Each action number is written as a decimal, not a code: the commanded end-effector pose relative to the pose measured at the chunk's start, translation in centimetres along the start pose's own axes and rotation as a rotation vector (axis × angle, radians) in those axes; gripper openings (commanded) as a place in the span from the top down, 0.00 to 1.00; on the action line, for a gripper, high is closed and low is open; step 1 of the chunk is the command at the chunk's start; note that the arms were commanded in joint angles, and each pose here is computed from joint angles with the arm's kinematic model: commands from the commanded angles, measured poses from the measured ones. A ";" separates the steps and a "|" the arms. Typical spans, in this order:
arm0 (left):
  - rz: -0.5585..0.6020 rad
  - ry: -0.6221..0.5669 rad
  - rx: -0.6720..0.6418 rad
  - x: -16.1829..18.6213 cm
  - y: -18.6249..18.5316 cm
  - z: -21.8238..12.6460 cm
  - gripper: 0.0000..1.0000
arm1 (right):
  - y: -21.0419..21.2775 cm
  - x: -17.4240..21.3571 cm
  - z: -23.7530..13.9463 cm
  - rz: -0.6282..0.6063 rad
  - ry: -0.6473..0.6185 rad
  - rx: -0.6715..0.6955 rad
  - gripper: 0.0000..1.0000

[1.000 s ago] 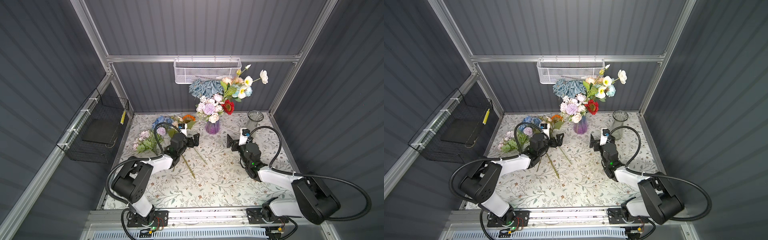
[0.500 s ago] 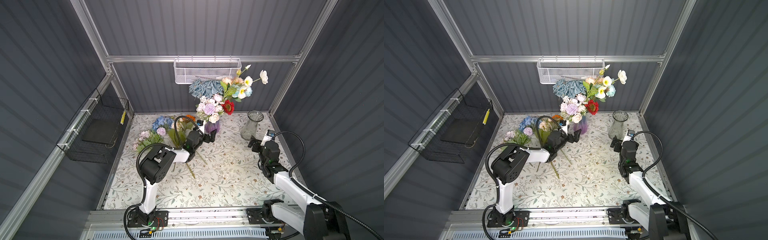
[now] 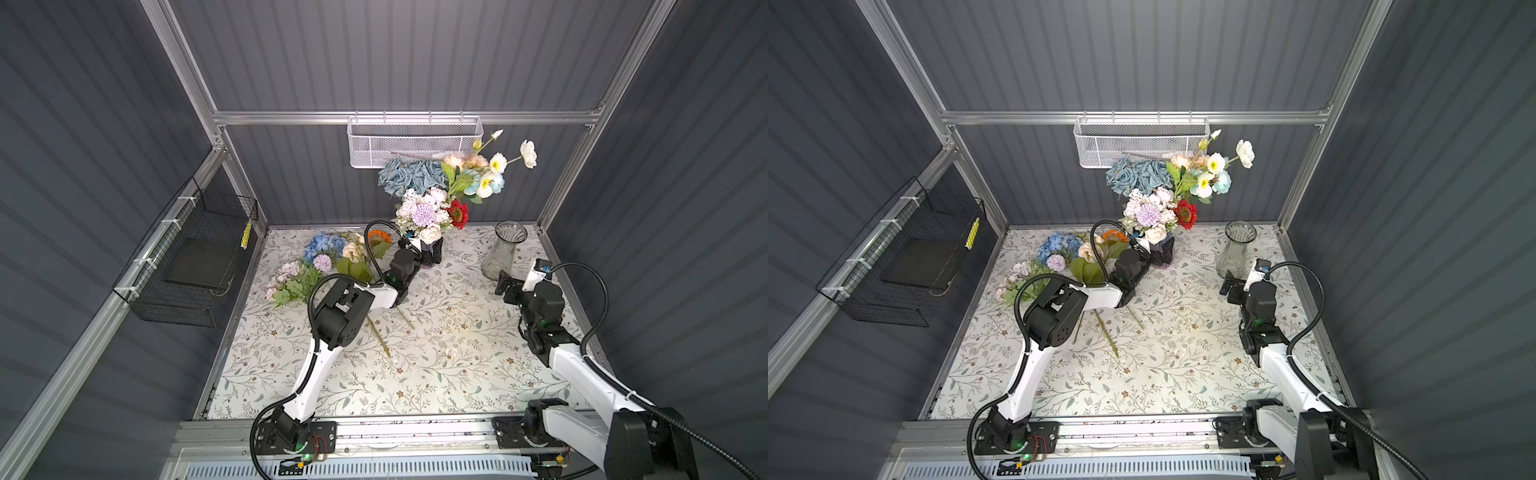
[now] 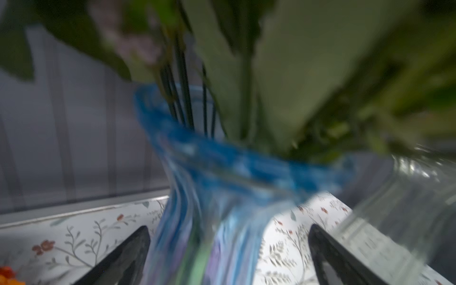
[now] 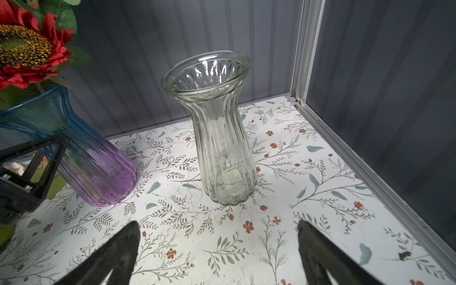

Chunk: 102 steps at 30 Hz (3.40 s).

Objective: Arrange the flowers into the vase

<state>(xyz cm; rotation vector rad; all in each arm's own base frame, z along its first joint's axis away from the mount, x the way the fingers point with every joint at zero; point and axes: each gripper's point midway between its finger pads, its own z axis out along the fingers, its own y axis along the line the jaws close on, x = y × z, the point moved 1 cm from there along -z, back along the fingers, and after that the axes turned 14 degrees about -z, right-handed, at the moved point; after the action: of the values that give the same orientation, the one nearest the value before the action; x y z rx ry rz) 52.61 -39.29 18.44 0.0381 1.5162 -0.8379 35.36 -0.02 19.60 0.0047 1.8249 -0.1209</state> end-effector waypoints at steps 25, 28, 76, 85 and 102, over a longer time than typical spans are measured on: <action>0.009 -0.092 0.031 -2.4 -2.7 0.8 0.30 | 0.5 -3.0 0.0 0.025 -0.082 -0.045 0.01; 0.012 -0.086 0.041 -2.1 -3.4 0.5 0.30 | 0.5 -2.7 0.1 0.019 -0.074 -0.041 0.01; -0.217 0.223 -0.213 -3.0 5.6 -16.4 0.00 | 1.0 -2.9 14.5 -0.207 -0.199 -0.018 0.04; -0.148 0.183 -0.273 -5.4 6.2 -17.6 0.00 | 0.7 -2.7 15.6 -0.185 -0.236 0.006 0.19; -0.137 0.169 -0.317 -5.5 7.0 -19.3 0.00 | 0.3 -2.2 13.0 -0.198 -0.275 0.027 0.61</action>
<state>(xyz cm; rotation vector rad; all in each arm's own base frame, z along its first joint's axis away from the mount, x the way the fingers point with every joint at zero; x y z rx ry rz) 40.80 -22.14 17.19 -0.2349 1.8318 -0.7209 49.30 -0.64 16.46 -0.1723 1.6137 -0.2595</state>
